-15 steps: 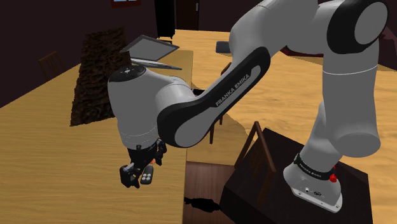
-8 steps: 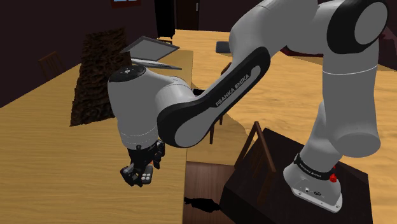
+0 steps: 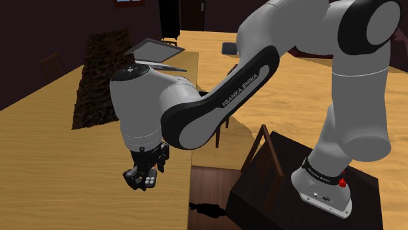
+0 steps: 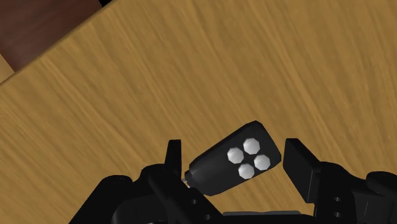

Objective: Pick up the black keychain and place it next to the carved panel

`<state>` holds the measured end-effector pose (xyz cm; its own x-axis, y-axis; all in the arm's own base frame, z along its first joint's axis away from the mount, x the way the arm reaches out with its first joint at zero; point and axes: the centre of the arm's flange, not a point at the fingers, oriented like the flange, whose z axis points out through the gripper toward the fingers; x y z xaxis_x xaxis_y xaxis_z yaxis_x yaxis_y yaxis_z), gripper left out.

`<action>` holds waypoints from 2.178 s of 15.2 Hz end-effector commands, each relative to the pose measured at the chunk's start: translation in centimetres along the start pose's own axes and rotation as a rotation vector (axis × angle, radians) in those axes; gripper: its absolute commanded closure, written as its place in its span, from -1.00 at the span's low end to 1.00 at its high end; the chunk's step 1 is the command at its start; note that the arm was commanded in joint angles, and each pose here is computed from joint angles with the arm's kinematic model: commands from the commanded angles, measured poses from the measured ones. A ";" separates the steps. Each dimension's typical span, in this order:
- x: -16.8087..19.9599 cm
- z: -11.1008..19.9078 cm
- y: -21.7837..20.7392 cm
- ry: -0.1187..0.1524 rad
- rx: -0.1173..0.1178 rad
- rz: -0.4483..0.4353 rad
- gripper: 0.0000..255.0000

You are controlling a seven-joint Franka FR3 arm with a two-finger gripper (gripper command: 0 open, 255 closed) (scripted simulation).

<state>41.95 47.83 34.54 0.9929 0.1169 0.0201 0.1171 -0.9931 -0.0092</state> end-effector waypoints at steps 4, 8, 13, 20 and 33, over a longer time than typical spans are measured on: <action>0.1 -2.5 0.0 0.000 0.000 0.000 1.00; 0.1 -4.7 0.0 0.000 0.000 0.000 1.00; 0.2 -7.3 -0.1 0.000 0.000 0.000 1.00; 0.2 -11.0 -0.1 0.000 0.000 0.000 1.00; 8.0 -13.0 8.9 0.000 0.000 0.000 1.00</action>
<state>49.77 40.86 47.50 0.9931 0.1157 0.0202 0.1159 -0.9932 -0.0095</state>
